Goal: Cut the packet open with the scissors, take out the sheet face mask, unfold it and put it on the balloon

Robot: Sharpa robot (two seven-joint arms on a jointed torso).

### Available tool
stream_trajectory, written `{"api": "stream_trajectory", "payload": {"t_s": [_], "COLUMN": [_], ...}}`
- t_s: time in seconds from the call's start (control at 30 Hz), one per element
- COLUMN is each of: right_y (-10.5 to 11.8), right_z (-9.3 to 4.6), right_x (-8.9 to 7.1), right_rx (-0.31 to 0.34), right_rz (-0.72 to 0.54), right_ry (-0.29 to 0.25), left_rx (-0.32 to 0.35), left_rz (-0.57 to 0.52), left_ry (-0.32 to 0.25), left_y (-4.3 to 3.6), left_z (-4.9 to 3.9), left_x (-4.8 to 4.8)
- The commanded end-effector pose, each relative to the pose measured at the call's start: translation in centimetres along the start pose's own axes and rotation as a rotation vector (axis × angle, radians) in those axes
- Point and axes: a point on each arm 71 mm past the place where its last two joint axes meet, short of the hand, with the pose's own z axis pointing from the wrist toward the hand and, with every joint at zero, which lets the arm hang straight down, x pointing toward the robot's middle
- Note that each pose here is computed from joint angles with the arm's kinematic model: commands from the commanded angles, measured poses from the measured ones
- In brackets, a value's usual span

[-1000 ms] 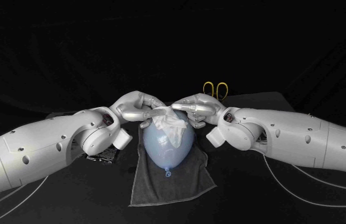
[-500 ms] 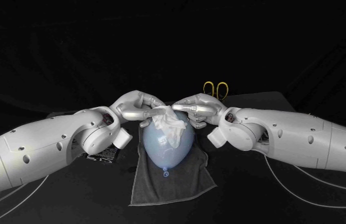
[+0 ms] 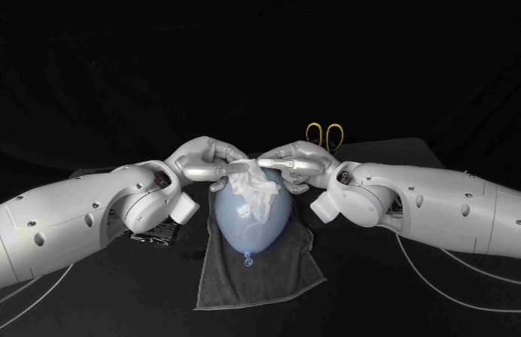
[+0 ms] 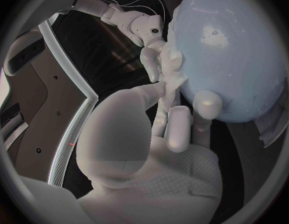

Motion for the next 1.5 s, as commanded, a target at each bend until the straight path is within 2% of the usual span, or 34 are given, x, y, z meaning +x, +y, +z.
{"api": "stream_trajectory", "payload": {"t_s": [0.03,0.83,1.5], "right_y": [0.1,0.3,0.4], "right_z": [0.2,-0.1,-0.9], "right_x": [0.3,0.2,0.3], "right_rx": [-0.012,-0.013,-0.015], "right_rz": [0.002,-0.04,-0.007], "right_ry": [0.012,-0.032,-0.066], "left_rx": [0.005,0.005,0.026], "left_rz": [-0.011,-0.008,0.024], "left_ry": [0.002,0.004,-0.011], "left_y": [-0.14,-0.14,-0.3], "left_z": [0.1,0.08,-0.2], "left_x": [0.15,0.14,-0.03]}}
